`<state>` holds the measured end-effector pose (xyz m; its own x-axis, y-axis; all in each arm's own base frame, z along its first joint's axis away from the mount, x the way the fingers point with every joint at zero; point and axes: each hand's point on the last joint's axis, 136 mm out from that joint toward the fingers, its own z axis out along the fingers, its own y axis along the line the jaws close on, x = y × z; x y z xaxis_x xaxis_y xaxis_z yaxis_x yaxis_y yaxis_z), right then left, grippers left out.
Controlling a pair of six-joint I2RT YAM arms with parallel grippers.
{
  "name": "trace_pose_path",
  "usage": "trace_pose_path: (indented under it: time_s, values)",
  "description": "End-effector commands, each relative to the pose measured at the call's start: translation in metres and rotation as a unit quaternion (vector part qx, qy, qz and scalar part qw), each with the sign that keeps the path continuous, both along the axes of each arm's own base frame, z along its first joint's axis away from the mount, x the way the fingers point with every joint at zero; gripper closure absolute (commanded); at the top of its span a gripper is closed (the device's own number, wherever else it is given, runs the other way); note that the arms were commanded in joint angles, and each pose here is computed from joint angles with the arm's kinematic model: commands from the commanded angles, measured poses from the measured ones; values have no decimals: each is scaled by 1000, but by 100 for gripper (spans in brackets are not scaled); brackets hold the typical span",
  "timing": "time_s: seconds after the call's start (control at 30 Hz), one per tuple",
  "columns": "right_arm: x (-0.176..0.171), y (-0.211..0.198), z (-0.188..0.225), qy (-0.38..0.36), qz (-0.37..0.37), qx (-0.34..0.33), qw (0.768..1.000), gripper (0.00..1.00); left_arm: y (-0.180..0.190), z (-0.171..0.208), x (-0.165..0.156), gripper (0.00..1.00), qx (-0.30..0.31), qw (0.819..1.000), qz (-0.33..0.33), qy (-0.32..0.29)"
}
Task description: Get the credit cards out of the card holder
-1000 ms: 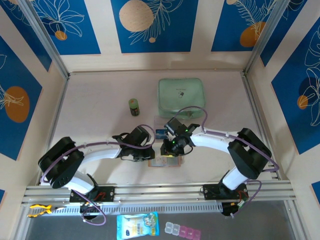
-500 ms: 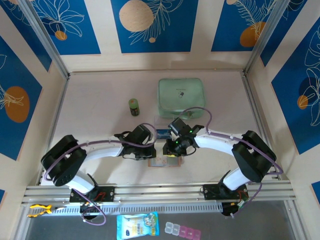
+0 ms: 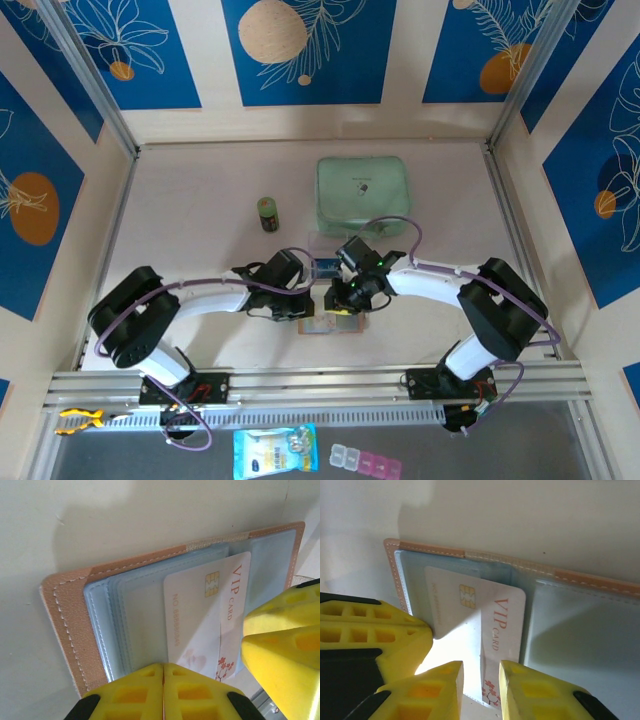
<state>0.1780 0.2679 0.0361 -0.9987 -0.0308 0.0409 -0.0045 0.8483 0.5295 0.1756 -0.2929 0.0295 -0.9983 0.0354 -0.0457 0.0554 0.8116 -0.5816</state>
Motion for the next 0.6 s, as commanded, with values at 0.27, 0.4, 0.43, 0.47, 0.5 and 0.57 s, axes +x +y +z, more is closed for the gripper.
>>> trace_pose_path:
  time_s: [0.27, 0.4, 0.43, 0.47, 0.5, 0.57]
  values:
    - [-4, -7, -9, 24, -6, 1, 1000, 74, 11, -12, -5, 94, 35, 999, -2, 19]
    - [-5, -6, -13, 32, -2, 3, 999, 74, 11, -12, -4, 93, 37, 999, -2, 19]
    - [-5, -6, -14, 33, -1, 3, 999, 74, 12, -13, -5, 93, 38, 999, -2, 21]
    - [-5, -6, -14, 33, 0, 3, 999, 74, 12, -13, -5, 94, 39, 999, -2, 21]
    - [-5, -6, -15, 33, 0, 4, 999, 74, 12, -13, -5, 94, 40, 999, -2, 22]
    - [-5, -4, -14, 32, 3, 10, 999, 74, 13, -14, -6, 93, 41, 999, 0, 22]
